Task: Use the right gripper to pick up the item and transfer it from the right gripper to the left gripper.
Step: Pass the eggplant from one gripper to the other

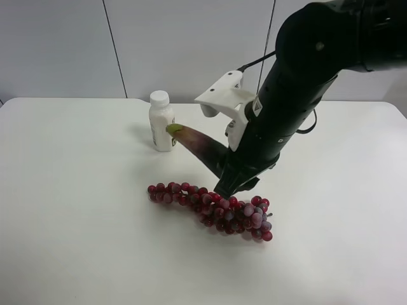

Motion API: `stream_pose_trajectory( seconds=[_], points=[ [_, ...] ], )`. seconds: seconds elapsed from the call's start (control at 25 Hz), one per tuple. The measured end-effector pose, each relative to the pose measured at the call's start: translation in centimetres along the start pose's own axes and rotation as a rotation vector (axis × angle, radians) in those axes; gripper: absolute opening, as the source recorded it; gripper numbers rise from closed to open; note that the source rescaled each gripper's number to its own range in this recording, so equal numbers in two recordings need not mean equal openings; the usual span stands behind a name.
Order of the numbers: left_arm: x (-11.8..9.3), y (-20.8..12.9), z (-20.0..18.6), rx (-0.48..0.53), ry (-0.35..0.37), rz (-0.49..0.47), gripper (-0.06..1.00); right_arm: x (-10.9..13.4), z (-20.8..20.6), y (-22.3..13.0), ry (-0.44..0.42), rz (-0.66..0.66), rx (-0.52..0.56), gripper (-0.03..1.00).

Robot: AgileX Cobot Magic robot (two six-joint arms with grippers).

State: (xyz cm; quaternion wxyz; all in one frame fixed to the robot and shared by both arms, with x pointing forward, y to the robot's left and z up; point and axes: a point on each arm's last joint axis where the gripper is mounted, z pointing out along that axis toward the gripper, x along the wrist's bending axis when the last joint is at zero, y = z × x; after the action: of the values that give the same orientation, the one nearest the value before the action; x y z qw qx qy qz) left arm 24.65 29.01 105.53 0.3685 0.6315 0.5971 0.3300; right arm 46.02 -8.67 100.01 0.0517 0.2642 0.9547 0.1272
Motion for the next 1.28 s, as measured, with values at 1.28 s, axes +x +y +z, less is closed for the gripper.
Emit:
stream_pose_trajectory(
  seconds=[1.28],
  points=[
    [-7.2,6.4,7.7,0.198,-0.545,1.078,1.00,6.5,-0.4,0.5,0.330,-0.188,-0.002,0.01]
  ],
)
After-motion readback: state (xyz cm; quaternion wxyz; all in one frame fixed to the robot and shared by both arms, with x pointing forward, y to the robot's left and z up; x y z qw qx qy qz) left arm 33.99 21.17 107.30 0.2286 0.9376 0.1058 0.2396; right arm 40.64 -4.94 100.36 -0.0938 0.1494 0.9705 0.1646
